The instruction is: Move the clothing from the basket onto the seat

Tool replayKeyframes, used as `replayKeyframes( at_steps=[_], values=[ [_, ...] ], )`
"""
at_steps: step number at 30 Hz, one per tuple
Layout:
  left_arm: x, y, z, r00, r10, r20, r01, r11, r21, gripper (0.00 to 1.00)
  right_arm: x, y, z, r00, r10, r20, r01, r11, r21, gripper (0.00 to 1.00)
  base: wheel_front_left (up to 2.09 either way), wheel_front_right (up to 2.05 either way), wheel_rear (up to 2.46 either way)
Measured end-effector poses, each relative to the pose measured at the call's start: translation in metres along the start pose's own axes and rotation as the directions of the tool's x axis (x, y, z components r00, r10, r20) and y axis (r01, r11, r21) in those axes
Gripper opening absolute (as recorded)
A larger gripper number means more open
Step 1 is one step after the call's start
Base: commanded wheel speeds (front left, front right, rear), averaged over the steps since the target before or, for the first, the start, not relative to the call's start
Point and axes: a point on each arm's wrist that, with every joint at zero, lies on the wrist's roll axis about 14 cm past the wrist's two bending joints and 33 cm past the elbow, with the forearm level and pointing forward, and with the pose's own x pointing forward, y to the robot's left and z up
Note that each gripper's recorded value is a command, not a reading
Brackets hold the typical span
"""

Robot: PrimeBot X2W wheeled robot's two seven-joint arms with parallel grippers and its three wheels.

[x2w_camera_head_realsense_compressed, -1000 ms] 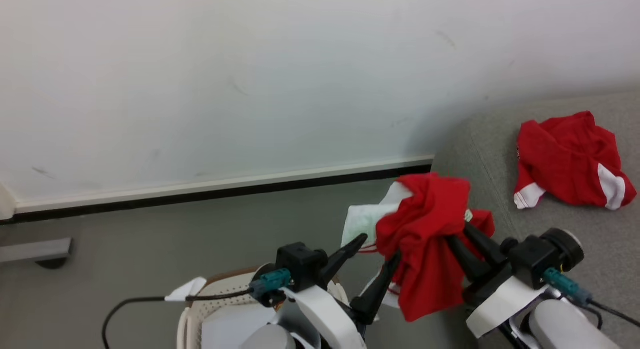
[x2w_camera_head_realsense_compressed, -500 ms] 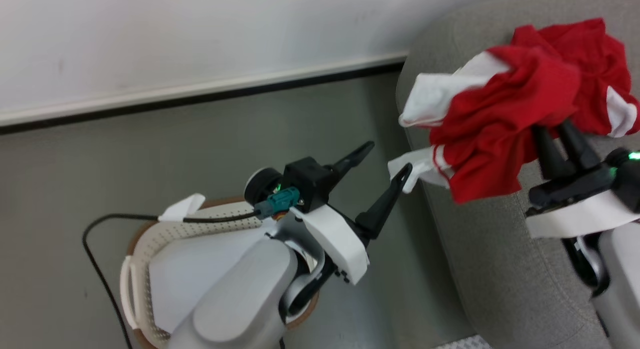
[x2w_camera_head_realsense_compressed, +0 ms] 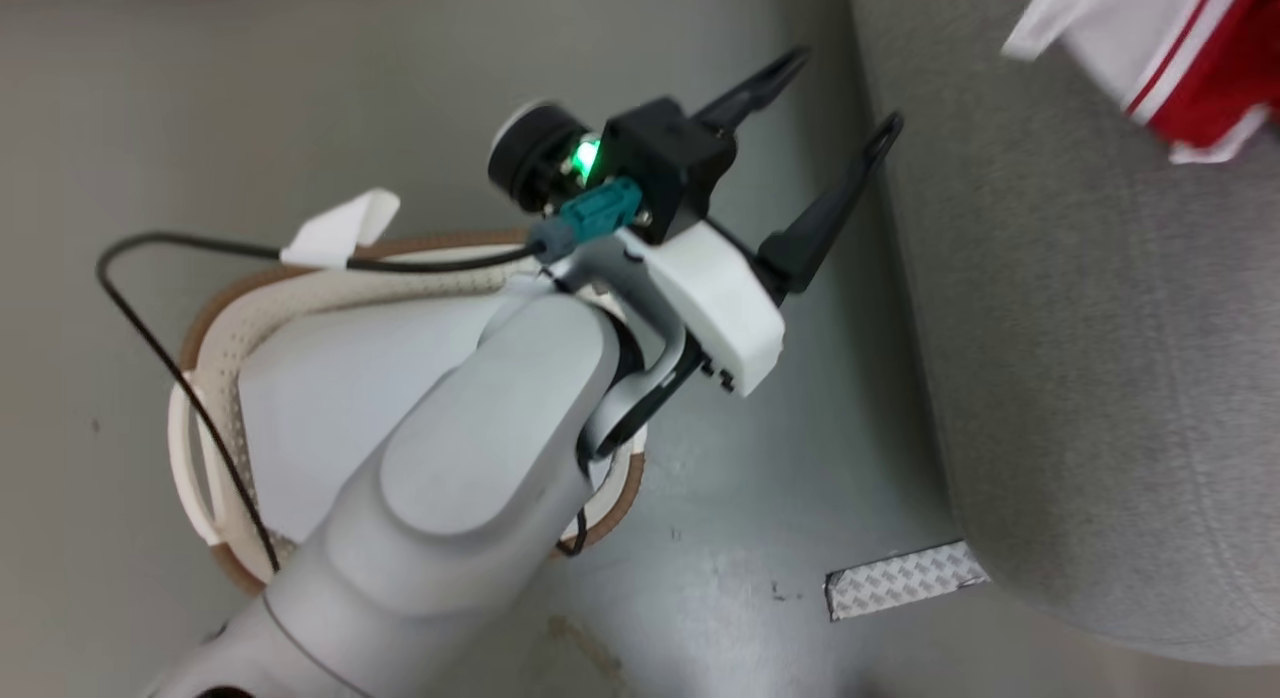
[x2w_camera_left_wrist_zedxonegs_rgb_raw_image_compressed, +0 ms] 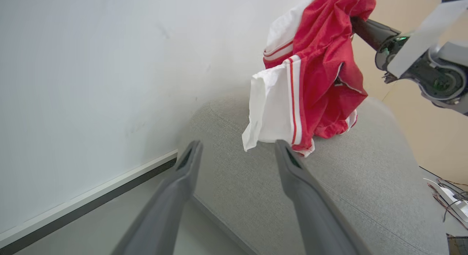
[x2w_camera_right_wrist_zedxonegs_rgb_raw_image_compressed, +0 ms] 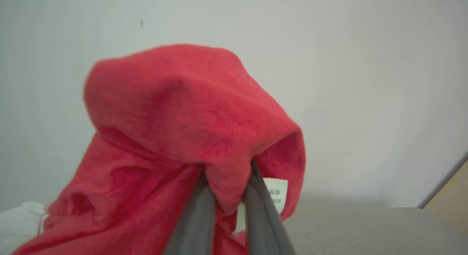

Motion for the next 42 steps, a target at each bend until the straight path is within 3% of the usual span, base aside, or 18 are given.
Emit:
replayKeyframes(
  at_steps=[8,12,18,19,20,21,24,30,35,42],
  values=[
    [0.005,0.025,-0.01,1.0,0.016,0.014,-0.016,1.0,0.005,1.0,0.051,-0.062,-0.005,0.985,-0.172,-0.021,0.17,0.984,-0.059,0.0,0.0,0.0,0.0],
    [0.004,0.03,-0.011,1.0,0.015,0.018,-0.015,1.0,0.013,1.0,0.049,-0.083,-0.042,0.959,-0.253,-0.125,0.246,0.967,-0.069,0.0,0.0,0.0,0.0],
    [-0.006,0.029,-0.017,1.0,0.028,0.007,-0.028,1.0,-0.008,1.0,0.034,-0.071,-0.105,0.921,-0.283,-0.267,0.281,0.959,-0.048,0.0,0.0,0.0,0.0],
    [-0.009,0.029,-0.017,0.999,0.036,0.005,-0.036,0.999,-0.011,1.0,0.033,-0.067,-0.11,0.918,-0.283,-0.277,0.283,0.958,-0.041,0.09,0.0,0.0,0.0],
    [-0.011,0.03,-0.017,0.999,0.048,0.0,-0.048,0.999,-0.021,1.0,0.033,-0.063,-0.113,0.918,-0.28,-0.282,0.282,0.959,-0.034,0.69,0.0,0.0,0.0],
    [-0.013,0.031,-0.017,0.998,0.061,-0.003,-0.061,0.998,-0.027,1.0,0.033,-0.057,-0.116,0.917,-0.275,-0.289,0.281,0.959,-0.021,1.0,0.0,0.0,0.0],
    [-0.018,0.035,-0.016,0.996,0.092,-0.008,-0.092,0.995,-0.025,1.0,0.031,-0.039,-0.124,0.914,-0.254,-0.317,0.275,0.961,0.022,1.0,0.0,0.0,0.0],
    [-0.026,0.039,-0.014,0.992,0.13,-0.005,-0.13,0.991,-0.025,1.0,0.03,-0.047,-0.102,0.924,-0.26,-0.282,0.267,0.964,-0.013,1.0,0.0,0.0,0.0],
    [-0.037,0.032,-0.005,0.988,0.153,0.003,-0.153,0.987,-0.04,1.0,0.008,-0.03,-0.093,0.938,-0.196,-0.286,0.192,0.98,-0.041,1.0,0.0,0.0,0.0],
    [-0.072,0.032,0.014,0.968,0.249,0.012,-0.249,0.968,-0.022,1.0,-0.03,-0.01,-0.039,0.983,-0.109,-0.151,0.107,0.994,-0.02,1.0,0.0,0.0,0.0]
  ],
)
